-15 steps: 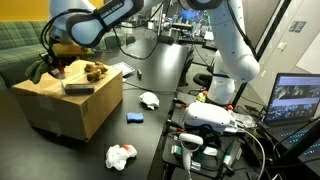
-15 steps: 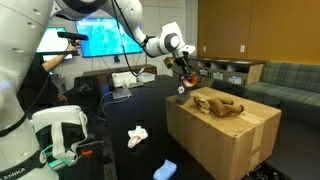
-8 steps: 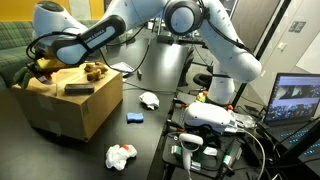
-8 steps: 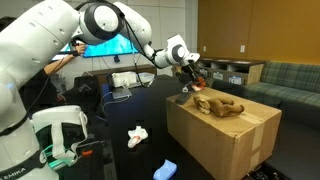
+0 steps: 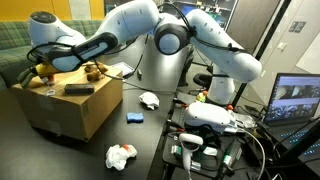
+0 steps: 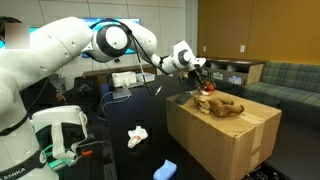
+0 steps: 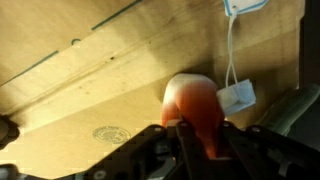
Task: Put the white towel on the table, the then moose on the box, then the blue sponge on the table, then the turnip plushie on the box, then the duster on the table, and lastly, the white cloth on the box
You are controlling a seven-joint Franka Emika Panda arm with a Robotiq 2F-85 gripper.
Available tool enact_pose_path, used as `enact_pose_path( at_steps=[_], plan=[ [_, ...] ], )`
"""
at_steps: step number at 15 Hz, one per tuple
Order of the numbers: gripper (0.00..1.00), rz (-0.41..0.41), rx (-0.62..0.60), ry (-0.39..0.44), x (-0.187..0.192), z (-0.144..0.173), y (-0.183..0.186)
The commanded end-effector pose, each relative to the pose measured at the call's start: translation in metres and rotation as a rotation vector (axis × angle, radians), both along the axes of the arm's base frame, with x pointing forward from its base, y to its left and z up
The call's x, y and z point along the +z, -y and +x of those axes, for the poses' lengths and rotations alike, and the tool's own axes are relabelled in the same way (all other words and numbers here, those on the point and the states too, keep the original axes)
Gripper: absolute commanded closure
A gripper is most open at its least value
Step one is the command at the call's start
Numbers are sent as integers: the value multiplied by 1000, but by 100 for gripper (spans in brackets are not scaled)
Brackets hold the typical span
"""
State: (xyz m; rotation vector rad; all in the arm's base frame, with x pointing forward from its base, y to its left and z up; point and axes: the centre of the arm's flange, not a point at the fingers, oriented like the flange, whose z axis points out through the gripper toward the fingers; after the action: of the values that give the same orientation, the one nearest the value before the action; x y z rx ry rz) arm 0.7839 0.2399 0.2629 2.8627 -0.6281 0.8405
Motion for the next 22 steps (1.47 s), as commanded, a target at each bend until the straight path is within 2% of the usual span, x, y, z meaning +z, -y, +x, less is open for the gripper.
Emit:
enact_pose_path(
  at_steps=[1,5,8,13,16,22],
  plan=[
    [52,-42,-34,-3,2,28,-9],
    [20,-27,-28,-56,21,10,0],
    [1,-6,-9,-55,40,-3,15],
    [0,27,47,-74,70,-25,49],
    [1,82,166,-155,77,-49,71],
    [0,154,425,-324,62,-102,89]
  ],
)
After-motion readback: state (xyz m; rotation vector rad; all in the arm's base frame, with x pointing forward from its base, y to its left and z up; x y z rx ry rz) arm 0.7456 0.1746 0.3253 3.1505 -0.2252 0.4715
